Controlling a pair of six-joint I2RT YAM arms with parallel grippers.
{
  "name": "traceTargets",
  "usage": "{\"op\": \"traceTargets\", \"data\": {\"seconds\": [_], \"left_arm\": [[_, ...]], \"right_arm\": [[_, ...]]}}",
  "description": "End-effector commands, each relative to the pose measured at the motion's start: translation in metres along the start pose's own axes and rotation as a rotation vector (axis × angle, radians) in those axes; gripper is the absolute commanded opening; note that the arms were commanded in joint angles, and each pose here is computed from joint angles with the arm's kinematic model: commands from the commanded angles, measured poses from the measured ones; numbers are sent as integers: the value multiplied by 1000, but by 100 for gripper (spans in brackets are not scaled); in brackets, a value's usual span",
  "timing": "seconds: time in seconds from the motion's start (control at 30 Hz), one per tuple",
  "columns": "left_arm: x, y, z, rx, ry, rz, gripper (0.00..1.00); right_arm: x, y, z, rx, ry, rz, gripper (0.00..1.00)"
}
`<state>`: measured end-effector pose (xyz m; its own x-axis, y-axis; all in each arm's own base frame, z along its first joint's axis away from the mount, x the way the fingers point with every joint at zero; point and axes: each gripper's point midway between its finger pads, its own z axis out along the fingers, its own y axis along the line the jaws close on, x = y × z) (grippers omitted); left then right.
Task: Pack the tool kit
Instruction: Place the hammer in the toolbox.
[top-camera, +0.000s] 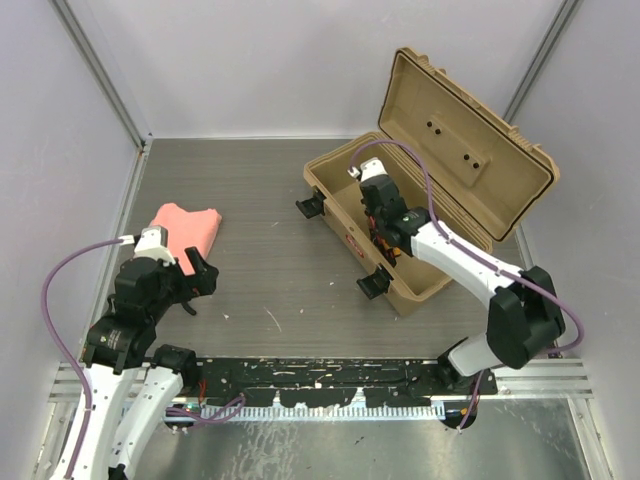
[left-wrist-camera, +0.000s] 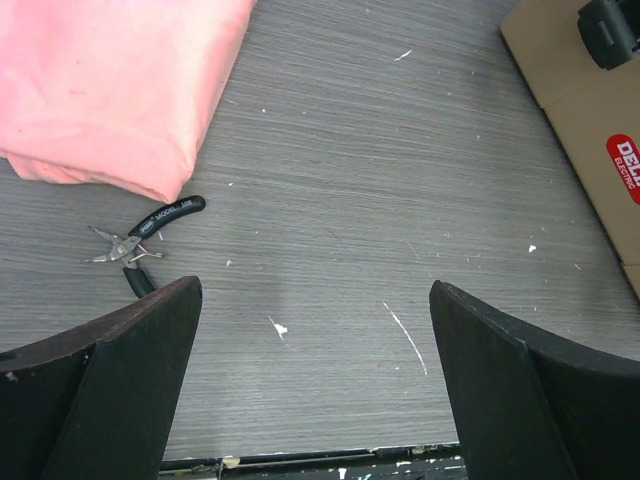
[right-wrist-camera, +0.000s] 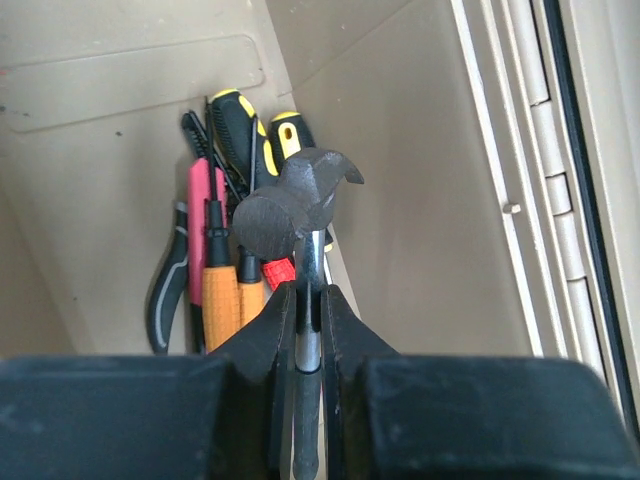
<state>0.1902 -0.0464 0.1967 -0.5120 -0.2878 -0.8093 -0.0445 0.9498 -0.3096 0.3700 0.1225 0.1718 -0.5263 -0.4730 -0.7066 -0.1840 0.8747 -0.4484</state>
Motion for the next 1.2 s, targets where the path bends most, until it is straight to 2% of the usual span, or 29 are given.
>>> {"op": "traceTargets", "data": {"seconds": [0.0,0.17,0.37,0.73,0.97,1.1,1.17], "left_arm": [[-14,-5,-1,30,-63,18,98],[-14,-4,-1,26,-68,19,98],[-14,-4,-1,26,-67,20,98],[-14,0,0,1,-65,16,98],[-12,3,2,-19,-59,6,98],[-10,10,9,-65,-41,-11,98],[-8,11,10,-79,-21,-12,98]], "right_arm": [[-27,-17,17,47,-71,86,1],[-25,4,37,-33,-65,99,4],[-15,-8,61,93,-34,43,6],[-11,-6,91,152,-89,44,11],[-9,2,96,121,-86,41,13],[-4,-2,100,160,-72,59,20],[-2,-3,101,172,-68,71,27]]}}
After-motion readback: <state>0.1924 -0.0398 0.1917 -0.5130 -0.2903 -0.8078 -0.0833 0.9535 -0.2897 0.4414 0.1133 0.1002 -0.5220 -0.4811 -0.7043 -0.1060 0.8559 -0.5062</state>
